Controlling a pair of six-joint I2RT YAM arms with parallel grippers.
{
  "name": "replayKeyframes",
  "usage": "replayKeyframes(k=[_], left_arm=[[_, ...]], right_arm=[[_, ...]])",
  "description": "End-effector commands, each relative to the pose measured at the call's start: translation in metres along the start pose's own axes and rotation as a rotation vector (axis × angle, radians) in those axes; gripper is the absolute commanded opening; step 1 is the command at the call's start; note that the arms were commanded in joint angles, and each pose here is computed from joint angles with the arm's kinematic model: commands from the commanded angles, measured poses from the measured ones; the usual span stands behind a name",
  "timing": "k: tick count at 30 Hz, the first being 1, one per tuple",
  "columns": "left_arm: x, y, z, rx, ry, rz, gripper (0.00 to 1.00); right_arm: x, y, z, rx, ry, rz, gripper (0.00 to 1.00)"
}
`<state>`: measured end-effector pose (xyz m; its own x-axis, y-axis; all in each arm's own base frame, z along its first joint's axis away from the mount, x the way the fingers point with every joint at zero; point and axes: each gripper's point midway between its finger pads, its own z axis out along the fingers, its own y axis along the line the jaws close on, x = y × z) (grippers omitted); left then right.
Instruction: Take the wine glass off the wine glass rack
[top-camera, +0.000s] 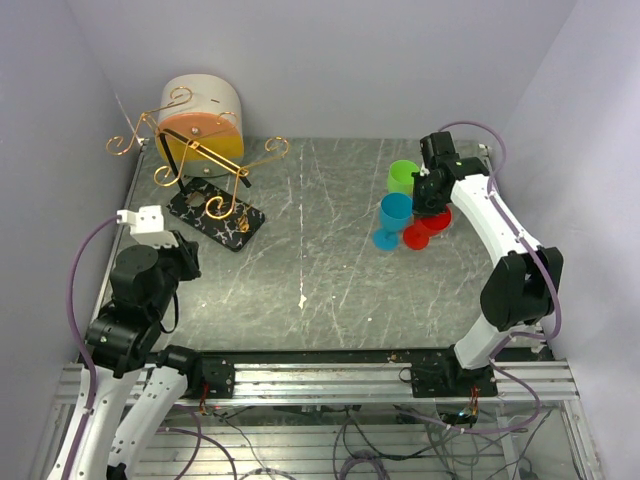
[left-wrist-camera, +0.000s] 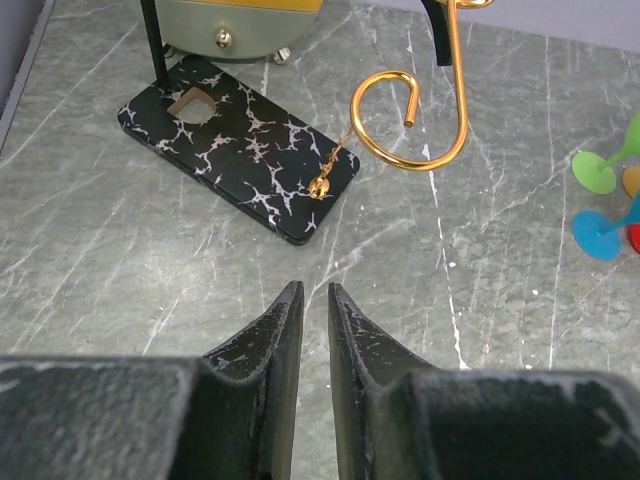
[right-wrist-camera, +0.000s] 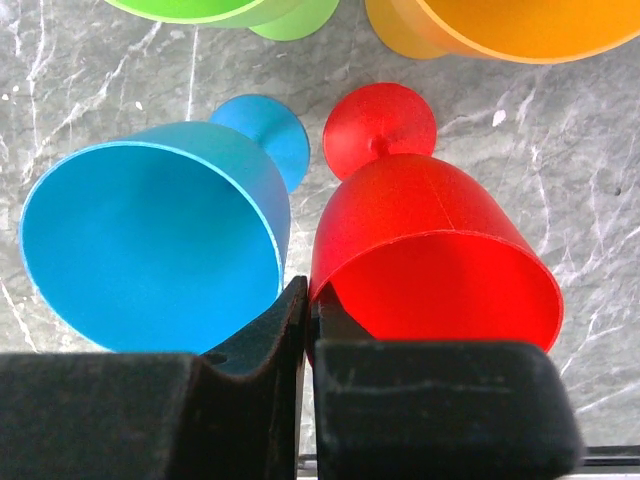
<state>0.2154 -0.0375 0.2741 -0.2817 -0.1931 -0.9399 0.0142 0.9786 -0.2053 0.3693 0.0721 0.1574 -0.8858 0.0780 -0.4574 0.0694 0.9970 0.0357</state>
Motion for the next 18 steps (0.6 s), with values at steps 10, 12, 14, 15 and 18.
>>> replayKeyframes(k=[10,12,14,15,18], left_arm=[[-0.006,-0.001,0.002,0.003,-0.047,-0.031,0.31],[-0.007,-0.001,0.001,-0.001,-0.049,-0.033,0.31],[-0.007,0.000,0.001,-0.003,-0.050,-0.036,0.31],[-0.006,0.000,0.001,-0.003,-0.049,-0.036,0.31],[-0.005,0.000,0.002,-0.004,-0.043,-0.035,0.32]], right_arm=[[-0.032,0.002,-0.027,-0.012,-0.121,0.023,0.22],[-0.040,0.001,-0.041,-0.009,-0.154,0.028,0.23],[-0.049,-0.001,-0.057,-0.007,-0.200,0.035,0.23],[-0.052,-0.001,-0.065,-0.008,-0.221,0.038,0.24],[-0.065,0.002,-0.090,-0.044,-0.305,0.045,0.25]])
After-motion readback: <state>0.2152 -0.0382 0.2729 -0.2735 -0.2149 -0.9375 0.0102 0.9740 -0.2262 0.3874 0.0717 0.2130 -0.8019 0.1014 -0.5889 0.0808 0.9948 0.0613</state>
